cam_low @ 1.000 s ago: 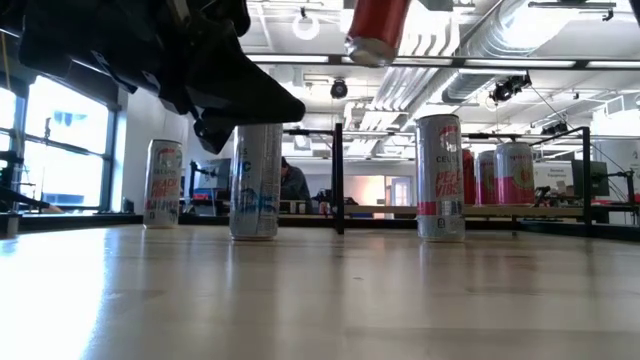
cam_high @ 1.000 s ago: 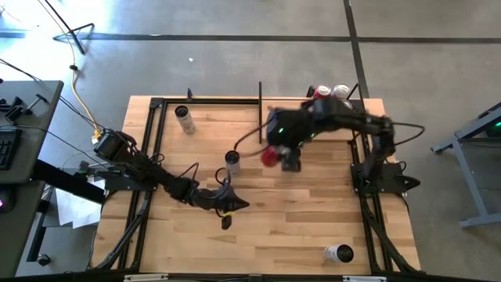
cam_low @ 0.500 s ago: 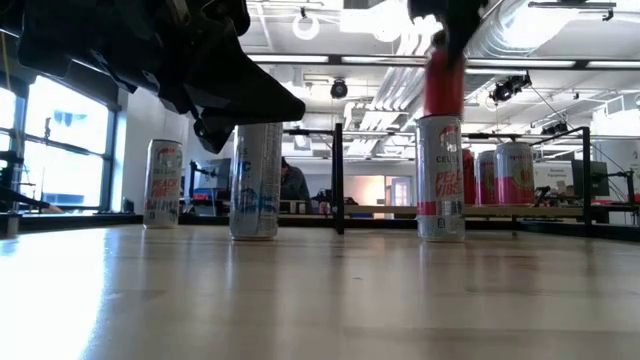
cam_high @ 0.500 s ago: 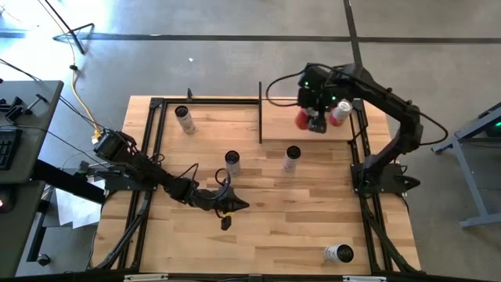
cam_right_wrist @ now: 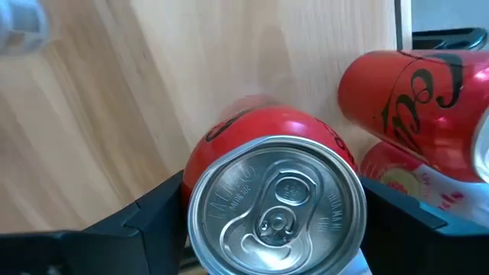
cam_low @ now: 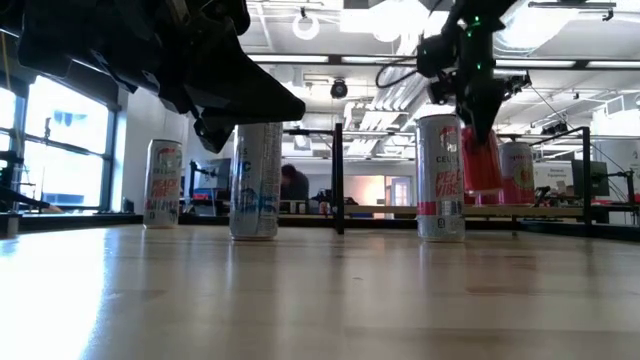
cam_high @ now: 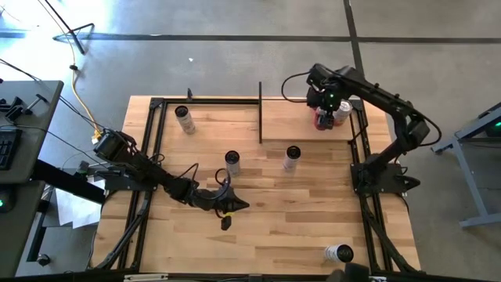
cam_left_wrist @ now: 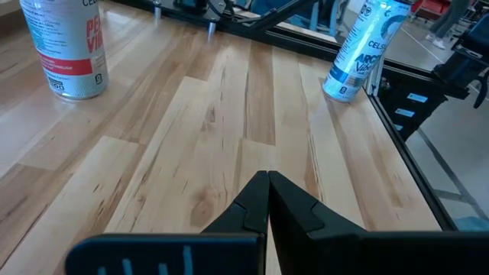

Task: Place canned beverage on shelf
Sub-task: Put the red soda can on the shelf aligned with the other red soda can

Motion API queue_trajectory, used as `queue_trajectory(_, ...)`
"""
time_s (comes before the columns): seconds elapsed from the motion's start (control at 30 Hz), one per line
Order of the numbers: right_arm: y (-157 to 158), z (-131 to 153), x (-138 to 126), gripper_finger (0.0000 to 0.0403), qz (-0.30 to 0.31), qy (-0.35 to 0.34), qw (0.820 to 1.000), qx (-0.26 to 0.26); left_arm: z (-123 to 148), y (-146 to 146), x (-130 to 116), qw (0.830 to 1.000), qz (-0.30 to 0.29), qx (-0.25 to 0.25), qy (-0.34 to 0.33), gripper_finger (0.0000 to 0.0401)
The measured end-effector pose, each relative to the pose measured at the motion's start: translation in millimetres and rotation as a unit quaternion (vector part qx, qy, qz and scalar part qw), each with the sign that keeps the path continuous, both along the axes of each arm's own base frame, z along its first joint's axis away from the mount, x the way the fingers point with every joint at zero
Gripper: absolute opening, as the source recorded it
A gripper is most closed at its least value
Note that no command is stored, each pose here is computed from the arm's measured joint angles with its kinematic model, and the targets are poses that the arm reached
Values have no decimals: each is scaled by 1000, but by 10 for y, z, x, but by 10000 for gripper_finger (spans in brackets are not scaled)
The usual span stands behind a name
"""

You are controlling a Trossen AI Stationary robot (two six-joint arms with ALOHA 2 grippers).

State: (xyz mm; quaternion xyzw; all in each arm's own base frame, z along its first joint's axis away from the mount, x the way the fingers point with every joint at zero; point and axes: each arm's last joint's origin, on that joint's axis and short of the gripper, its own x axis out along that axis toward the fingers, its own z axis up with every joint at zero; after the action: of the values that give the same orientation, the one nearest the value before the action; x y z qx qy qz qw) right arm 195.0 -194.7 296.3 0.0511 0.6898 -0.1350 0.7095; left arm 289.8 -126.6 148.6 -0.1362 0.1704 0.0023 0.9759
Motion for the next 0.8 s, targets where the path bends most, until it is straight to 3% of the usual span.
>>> queue_trajectory(0.43, -110, -187, -52, 288, -3, -8, 1000, -12, 1, 35, 16, 1000, 4, -10, 0, 0)
queue_trajectory(0.8, -137, -182, -66, 349, -32, 8, 999, -39, 0, 32, 17, 1000, 1, -12, 1, 0)
